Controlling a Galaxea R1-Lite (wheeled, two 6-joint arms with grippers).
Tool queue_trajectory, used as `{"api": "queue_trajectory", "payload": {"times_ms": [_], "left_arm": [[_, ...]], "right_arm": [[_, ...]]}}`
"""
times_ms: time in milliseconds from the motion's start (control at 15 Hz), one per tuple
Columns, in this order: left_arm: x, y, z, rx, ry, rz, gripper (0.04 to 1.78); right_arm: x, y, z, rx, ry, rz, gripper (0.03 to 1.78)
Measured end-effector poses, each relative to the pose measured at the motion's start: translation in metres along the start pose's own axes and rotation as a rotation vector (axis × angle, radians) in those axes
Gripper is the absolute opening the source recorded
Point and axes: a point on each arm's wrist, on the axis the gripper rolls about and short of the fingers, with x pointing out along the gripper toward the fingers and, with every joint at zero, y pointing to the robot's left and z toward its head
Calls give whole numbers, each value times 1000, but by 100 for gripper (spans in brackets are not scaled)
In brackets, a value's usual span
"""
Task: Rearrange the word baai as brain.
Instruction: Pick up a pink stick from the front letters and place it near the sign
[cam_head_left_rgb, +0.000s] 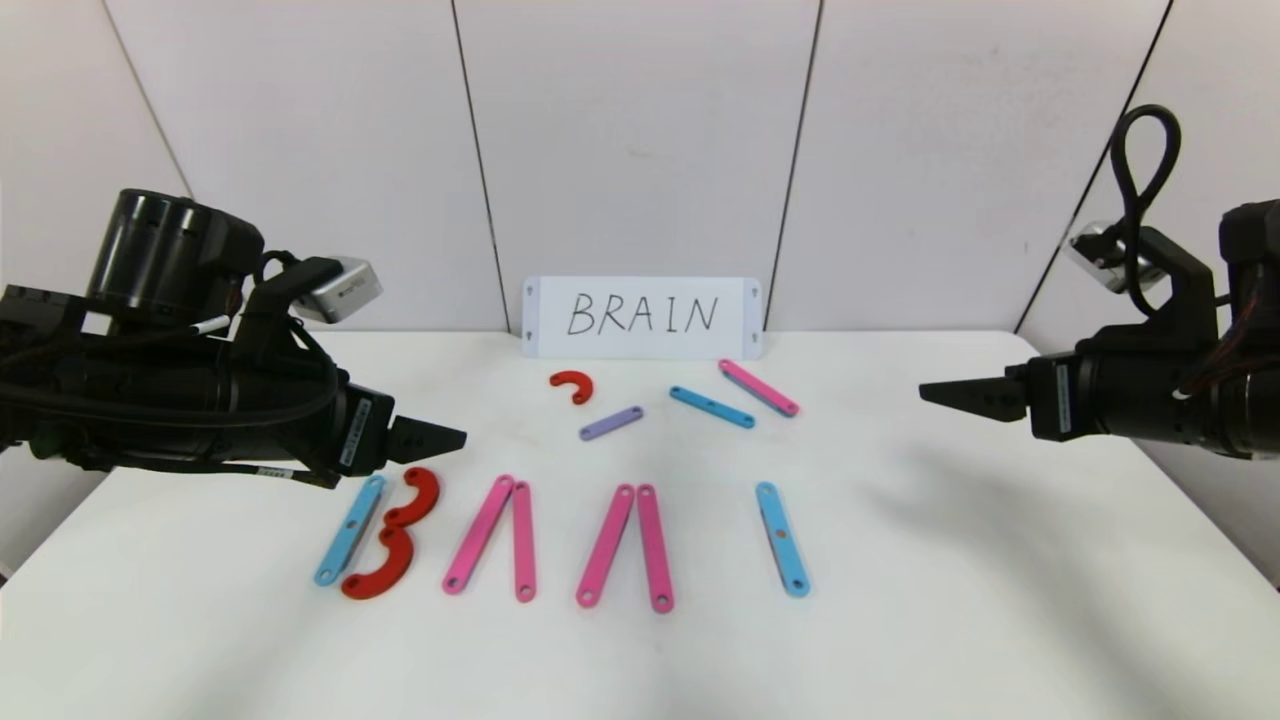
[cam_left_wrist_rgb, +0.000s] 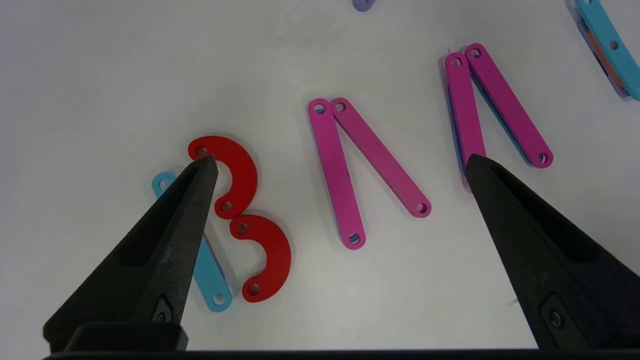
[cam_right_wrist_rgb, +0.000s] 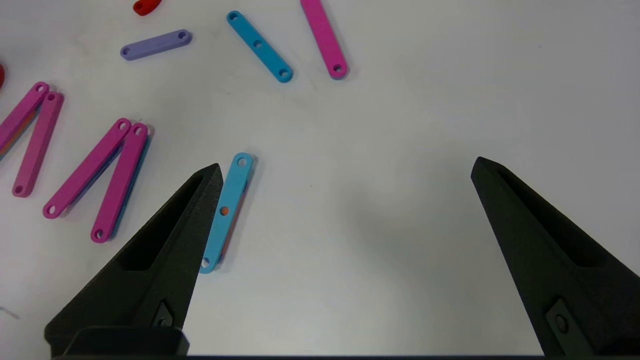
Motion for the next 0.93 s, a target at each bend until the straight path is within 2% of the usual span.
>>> {"api": "queue_trajectory", "payload": {"times_ms": [267, 533, 733, 933], "left_arm": [[5, -1, -5, 4, 31, 3, 173], [19, -8, -13, 19, 106, 58, 173], [36, -17, -19, 39, 161, 53, 173], [50, -25, -25, 67, 208, 85, 173]], "right_arm": [[12, 0, -3, 0, 32, 10, 174], [26, -3, -9, 6, 75, 13, 174], [29, -4, -11, 8, 86, 15, 174], [31, -4, -12, 10, 93, 16, 174]]}}
